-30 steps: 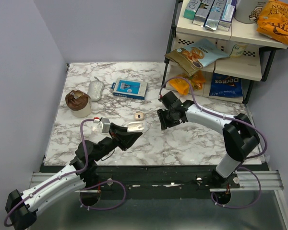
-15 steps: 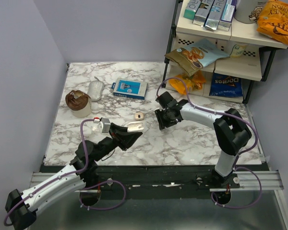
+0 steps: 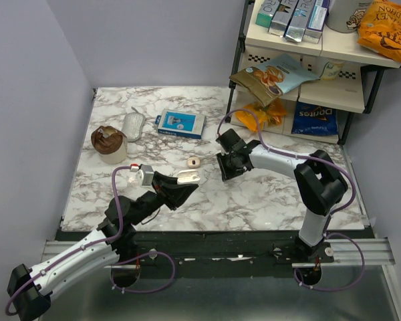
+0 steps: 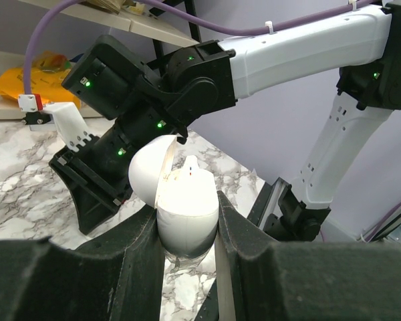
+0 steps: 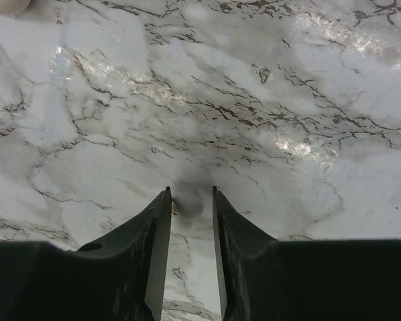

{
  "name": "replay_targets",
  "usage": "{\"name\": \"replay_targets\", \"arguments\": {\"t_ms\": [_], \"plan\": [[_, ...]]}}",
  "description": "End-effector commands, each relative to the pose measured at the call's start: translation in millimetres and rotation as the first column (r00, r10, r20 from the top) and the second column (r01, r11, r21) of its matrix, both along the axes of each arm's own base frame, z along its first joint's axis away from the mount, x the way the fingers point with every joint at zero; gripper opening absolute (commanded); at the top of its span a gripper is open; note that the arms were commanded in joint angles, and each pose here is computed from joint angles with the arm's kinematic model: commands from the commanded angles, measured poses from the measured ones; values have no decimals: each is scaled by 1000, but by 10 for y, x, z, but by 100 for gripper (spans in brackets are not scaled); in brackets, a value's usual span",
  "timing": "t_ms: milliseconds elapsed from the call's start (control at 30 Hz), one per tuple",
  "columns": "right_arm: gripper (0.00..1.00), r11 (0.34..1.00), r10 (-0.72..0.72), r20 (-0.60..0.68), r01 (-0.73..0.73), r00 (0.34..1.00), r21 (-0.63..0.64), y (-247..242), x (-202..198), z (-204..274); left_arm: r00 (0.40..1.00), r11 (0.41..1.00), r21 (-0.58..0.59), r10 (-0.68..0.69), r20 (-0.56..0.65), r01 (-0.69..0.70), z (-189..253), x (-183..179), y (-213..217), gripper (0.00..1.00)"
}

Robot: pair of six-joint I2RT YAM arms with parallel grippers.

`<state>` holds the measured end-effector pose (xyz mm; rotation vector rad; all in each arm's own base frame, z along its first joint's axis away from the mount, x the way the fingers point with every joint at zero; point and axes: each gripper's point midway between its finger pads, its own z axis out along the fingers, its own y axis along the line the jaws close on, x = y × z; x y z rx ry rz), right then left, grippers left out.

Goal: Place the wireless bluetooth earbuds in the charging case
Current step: Adjust the earbud at the center of the board.

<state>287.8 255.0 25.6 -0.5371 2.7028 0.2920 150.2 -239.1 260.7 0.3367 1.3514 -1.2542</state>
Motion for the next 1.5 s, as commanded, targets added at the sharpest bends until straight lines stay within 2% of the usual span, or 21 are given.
{"name": "replay_targets", "arguments": {"t_ms": [0,200,300,400,500,533,600,633,700,733,800,833,900,933,1033,1133,1167,1267,1467], "plan": [[35,1000,3,-27,-2,1000,24,47,-80,-79,1000,1000,7,12,-3,-12,-27,15,5,0],[27,999,-20,-44,21,999,45,31,-161,-86,1000,1000,7,9,-2,-9,-24,10,0,0],[20,998,-43,-45,45,998,54,7,-196,-98,1000,1000,5,7,0,-7,-13,8,-2,0],[14,990,-113,-25,115,993,85,-26,-204,-17,1000,1000,5,2,-1,-2,-9,-1,-7,0],[7,957,-236,-7,234,972,170,-9,-181,158,1000,1000,4,0,-2,0,-5,-4,-11,0],[5,930,-311,-51,315,949,190,-40,-262,114,1000,1000,6,1,-2,-1,-6,-2,-12,0],[4,875,-401,-27,392,915,282,-37,-186,295,1000,1000,7,1,-3,-1,-2,-2,-15,0],[2,824,-481,-76,480,873,302,-75,-249,261,1000,1000,7,-1,-3,1,2,-5,-17,0],[1,743,-563,-90,551,822,381,-89,-215,382,1000,1000,6,2,-1,-2,13,2,-17,0],[1,662,-633,-146,629,761,407,-95,-219,389,1000,1000,5,2,-3,-2,18,0,-18,0],[1,590,-696,-173,693,697,414,-204,-261,293,1000,1000,3,6,-3,-6,26,8,-16,0],[1,516,-746,-217,753,629,409,-238,-267,262,1000,1000,3,8,-3,-8,26,11,-16,0],[1,447,-806,-217,808,550,385,-382,-292,121,1000,1000,1,12,-4,-12,34,17,-12,0],[1,391,-833,-238,835,500,386,-413,-285,106,1000,1000,1,12,-6,-12,26,18,-14,0],[1,338,-864,-246,868,439,363,-490,-278,-9,1000,1000,-1,14,-8,-14,27,21,-13,0],[9,351,-861,-239,865,449,359,-452,-233,-4,1000,1000,2,15,-13,-15,5,22,-14,0],[20,363,-858,-235,862,457,355,-438,-224,-10,1000,1000,0,15,-12,-15,9,21,-13,0],[36,409,-841,-208,839,499,359,-408,-190,46,1000,1000,5,20,-15,-20,-9,25,-5,0],[50,529,-792,-127,774,598,348,-415,-174,179,1000,1000,12,22,-20,-22,-42,36,-15,0]]}}
